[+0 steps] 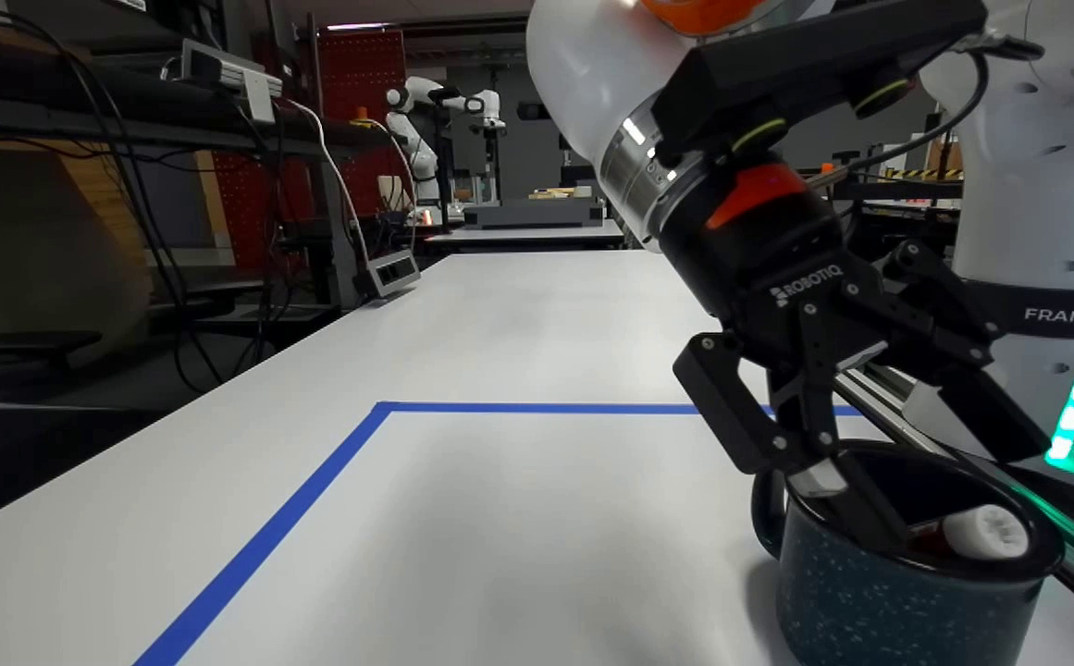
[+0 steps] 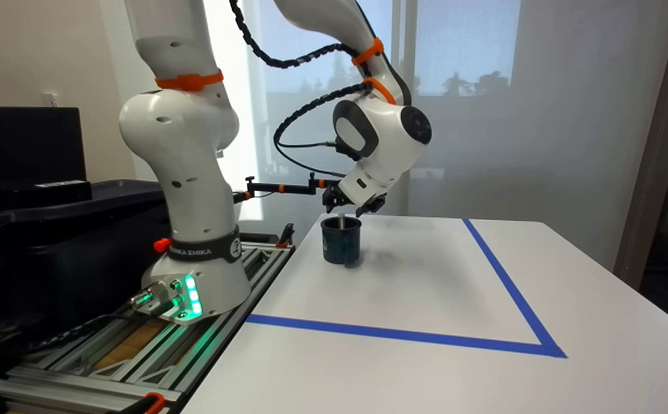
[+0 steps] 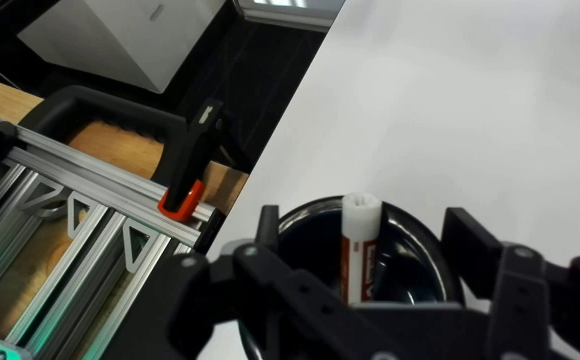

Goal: Take the marker out of the mug.

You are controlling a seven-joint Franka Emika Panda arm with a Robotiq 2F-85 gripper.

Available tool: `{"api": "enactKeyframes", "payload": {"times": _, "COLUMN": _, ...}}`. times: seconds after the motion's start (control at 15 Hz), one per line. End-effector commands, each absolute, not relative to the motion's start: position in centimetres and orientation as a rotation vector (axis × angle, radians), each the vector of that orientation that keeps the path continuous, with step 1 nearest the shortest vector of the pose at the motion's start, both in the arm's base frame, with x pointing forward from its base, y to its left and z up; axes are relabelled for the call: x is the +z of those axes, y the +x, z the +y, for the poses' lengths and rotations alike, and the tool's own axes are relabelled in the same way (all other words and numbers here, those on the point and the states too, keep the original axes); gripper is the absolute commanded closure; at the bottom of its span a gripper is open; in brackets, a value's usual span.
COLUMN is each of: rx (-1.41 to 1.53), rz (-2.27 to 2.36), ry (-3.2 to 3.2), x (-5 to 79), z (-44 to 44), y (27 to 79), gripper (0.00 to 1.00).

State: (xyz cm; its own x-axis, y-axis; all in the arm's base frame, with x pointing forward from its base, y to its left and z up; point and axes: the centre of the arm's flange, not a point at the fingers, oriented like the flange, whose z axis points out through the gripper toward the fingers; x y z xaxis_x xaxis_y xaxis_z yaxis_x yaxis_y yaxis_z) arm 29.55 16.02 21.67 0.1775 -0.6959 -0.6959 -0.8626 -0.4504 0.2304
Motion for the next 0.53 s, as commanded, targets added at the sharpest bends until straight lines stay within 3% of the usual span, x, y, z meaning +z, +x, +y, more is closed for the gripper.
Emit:
{"api": "enactKeyframes", "payload": {"times": 0.0, "rx": 1.151, "rz": 1.494, "ry": -2.263, "x": 21.95, "z": 15.59, "y": 27.07, "gripper": 0.29}}
{"api": "enactKeyframes", "payload": {"times": 0.47, "rx": 1.152, "rz": 1.476, "ry": -2.279, "x": 22.04, "z": 15.95, "y": 26.64, "gripper": 0.22}}
